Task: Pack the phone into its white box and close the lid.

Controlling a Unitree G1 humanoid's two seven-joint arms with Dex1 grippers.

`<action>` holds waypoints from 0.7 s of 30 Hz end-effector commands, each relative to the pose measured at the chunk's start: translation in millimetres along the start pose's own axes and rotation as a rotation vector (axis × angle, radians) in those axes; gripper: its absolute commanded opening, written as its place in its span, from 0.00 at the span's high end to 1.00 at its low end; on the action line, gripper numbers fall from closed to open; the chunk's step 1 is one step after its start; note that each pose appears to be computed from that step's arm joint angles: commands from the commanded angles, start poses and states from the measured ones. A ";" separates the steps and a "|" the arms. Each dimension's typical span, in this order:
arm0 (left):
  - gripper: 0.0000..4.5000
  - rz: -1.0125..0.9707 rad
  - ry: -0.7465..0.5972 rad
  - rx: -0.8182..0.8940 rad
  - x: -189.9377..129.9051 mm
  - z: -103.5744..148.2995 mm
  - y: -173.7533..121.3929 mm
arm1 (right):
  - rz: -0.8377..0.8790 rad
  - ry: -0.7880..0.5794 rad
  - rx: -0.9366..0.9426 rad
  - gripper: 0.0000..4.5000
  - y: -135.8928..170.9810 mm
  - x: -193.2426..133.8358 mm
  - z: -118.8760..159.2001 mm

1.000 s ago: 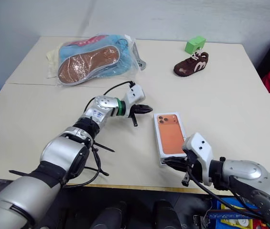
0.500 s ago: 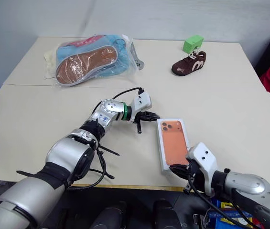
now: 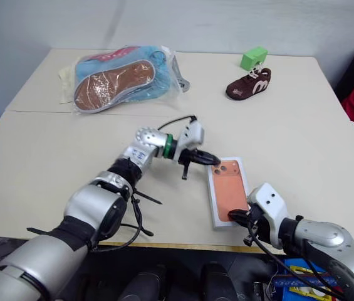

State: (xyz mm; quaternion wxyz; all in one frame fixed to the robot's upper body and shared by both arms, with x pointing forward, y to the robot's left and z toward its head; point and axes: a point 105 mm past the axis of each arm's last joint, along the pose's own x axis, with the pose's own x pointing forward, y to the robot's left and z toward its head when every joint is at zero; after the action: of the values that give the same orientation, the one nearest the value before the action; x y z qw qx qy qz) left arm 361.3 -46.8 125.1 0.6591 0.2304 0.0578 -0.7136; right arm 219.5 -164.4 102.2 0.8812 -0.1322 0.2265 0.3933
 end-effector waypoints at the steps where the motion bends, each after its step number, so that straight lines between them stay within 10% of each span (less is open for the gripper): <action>1: 1.00 -0.009 0.140 0.064 -3.3 -20.4 -3.2 | -0.068 0.080 -0.072 0.99 -10.6 3.3 -24.7; 8: 0.81 -0.011 -0.020 -0.066 -68.4 -6.2 6.3 | -0.007 -0.127 -0.096 0.87 -19.6 -25.1 15.2; 21: 0.01 0.128 -0.023 -0.348 -258.6 0.0 -101.2 | 0.132 -0.113 -0.141 0.00 -82.3 -116.9 47.6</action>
State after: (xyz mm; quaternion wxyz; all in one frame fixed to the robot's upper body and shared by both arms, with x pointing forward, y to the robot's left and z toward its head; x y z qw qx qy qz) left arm 287.3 202.3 191.2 0.7498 0.1000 0.1785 -0.6293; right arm 226.9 -266.7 194.0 0.8556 -0.1377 0.1721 0.4684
